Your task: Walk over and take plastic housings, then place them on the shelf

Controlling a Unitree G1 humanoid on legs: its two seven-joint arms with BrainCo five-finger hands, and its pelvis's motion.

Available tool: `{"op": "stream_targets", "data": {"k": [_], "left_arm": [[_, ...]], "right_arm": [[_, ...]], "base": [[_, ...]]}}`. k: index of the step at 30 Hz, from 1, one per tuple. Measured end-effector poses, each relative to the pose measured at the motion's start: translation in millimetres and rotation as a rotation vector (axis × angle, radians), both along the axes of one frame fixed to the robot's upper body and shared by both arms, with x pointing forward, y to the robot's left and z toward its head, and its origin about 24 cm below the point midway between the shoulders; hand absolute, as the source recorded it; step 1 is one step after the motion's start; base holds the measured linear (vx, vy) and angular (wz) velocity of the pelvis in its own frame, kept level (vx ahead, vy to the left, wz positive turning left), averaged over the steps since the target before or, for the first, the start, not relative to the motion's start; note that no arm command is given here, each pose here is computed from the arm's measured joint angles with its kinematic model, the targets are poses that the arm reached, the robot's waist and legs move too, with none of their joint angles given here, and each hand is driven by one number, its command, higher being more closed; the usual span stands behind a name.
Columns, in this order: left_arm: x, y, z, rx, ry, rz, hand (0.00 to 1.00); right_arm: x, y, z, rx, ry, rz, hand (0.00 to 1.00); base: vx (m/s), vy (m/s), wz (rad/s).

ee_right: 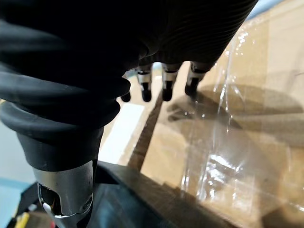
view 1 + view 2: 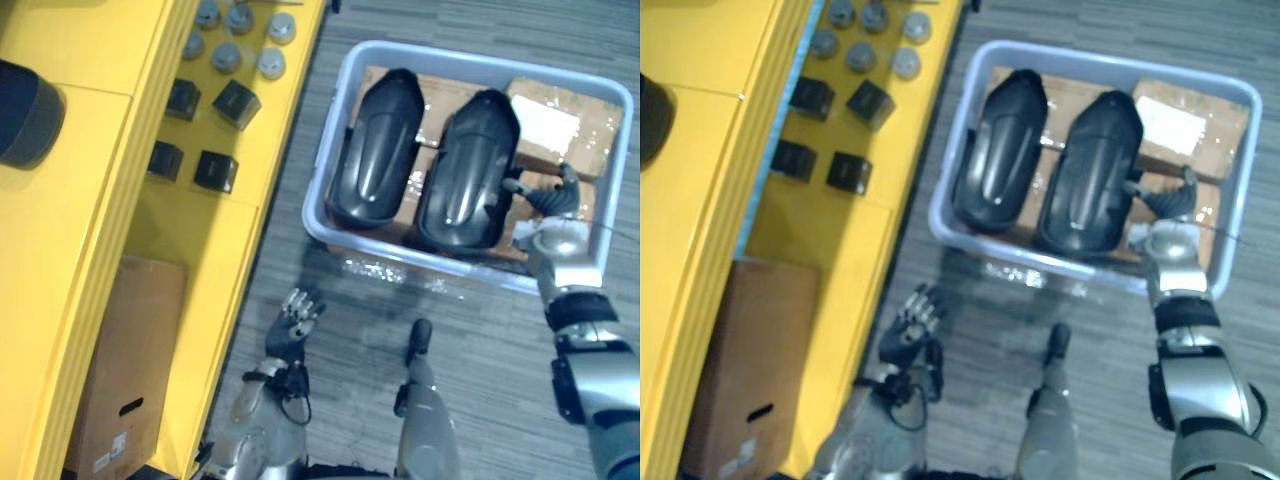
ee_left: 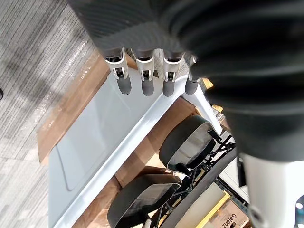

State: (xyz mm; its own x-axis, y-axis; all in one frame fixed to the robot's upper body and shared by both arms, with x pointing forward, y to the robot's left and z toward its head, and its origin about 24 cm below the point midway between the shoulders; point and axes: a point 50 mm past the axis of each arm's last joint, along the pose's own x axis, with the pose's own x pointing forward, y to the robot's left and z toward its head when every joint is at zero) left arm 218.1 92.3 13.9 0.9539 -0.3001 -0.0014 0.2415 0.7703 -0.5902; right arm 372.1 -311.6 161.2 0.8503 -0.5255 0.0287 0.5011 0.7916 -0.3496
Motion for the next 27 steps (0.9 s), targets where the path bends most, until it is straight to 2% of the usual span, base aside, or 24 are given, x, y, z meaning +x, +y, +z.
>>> {"op": "stream_targets", "data": {"k": [6,12,19,25,27], "left_arm": [[3,-1,4,-0.008,-0.015,0.025,0.00],[5,2,6,-0.011,-0.020,0.074,0.00],[-3,9,18,-0.078,-0.058,0.126,0.00],[-7,13,28,-0.088,-0.094,0.131,0.00],[-10,27,49,-0.072,-0.162,0.146,0.00]], "right_arm": [[-3,-19,12,-0.188,0.125,-0.069,1.00],[-7,-27,11,-0.294,0.241,-0.100,1.00],[-9,-31,7,-0.394,0.369,-0.111,1.00],[-11,-32,6,-0.426,0.394,-0.124,1.00],[-17,-25,4,-0.493,0.319,-0.138,1.00]], "base": [[-0.01,-0.022,0.09],[0.00,-0.011,0.06],[-0.03,-0.012,0.13],[0.00,-0.015,0.02],[0.06,-0.056,-0.02]]}}
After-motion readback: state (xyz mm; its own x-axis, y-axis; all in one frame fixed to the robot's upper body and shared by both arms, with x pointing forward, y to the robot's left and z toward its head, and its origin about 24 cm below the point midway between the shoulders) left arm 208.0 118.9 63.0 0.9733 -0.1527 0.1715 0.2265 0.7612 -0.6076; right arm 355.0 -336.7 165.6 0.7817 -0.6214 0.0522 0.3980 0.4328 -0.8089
